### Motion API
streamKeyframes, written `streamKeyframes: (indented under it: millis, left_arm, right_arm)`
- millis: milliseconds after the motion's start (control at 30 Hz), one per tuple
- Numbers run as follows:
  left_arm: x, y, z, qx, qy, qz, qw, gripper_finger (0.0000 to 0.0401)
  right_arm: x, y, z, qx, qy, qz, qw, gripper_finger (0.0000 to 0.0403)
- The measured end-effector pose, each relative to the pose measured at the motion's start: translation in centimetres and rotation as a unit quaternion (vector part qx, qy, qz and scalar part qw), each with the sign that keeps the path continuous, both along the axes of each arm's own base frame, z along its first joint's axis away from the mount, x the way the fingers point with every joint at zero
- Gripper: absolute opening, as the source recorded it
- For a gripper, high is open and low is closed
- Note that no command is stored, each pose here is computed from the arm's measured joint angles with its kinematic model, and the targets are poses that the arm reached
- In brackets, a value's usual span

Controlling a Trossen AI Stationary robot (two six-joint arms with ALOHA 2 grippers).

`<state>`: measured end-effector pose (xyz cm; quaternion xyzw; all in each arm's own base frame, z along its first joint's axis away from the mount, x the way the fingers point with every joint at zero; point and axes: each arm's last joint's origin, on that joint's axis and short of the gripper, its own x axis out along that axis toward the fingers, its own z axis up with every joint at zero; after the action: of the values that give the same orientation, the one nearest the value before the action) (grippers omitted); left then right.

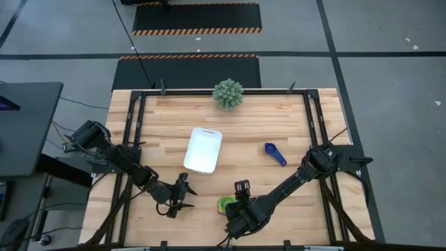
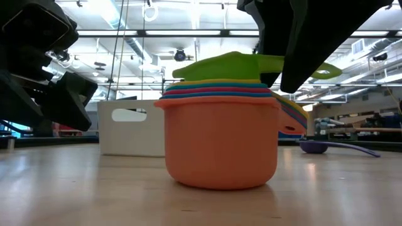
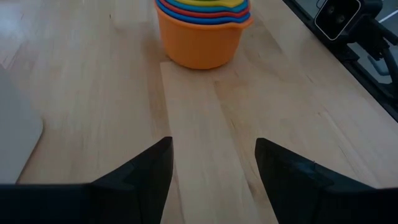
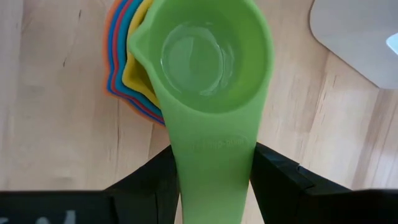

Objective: Nest measuring cups in basket
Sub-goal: Stack the green measuring cup on the top of the yellow measuring cup

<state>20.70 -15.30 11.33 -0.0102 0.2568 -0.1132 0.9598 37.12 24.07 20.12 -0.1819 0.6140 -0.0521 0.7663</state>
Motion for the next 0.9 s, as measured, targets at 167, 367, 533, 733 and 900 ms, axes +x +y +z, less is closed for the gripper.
streamKeyframes:
  millis: [167, 367, 533, 733, 900]
  left_arm:
    - [0.0, 0.0, 0.0, 0.0, 0.0, 0.0, 1.0, 0.0233]
    - [0.0, 0.0, 0.0, 0.0, 0.0, 0.0, 1.0, 0.0233]
    - [0.0, 0.0, 0.0, -0.003, 0.002, -0.006, 1.0, 0.0233]
    - [0.0, -0.1, 0.0, -0.004, 0.003, -0.008, 1.0, 0.0233]
    - [0.0, -0.1, 0.0, -0.004, 0.003, -0.008, 1.0, 0.0233]
  right_arm:
    - [0.2, -0.3, 0.0, -0.003, 0.003, 0.005, 1.0, 0.0183]
    - [0.4, -0.9, 0.0, -0.008, 0.01, 0.006, 1.0, 0.0203]
    - [0.5, -1.0, 0.0, -0.008, 0.013, 0.011, 1.0, 0.021]
    - [0.4, -1.1, 0.0, -0.01, 0.018, 0.01, 1.0, 0.0209]
    - [0.1, -1.1, 0.4, 0.016, 0.045, -0.01, 0.999, 0.0209]
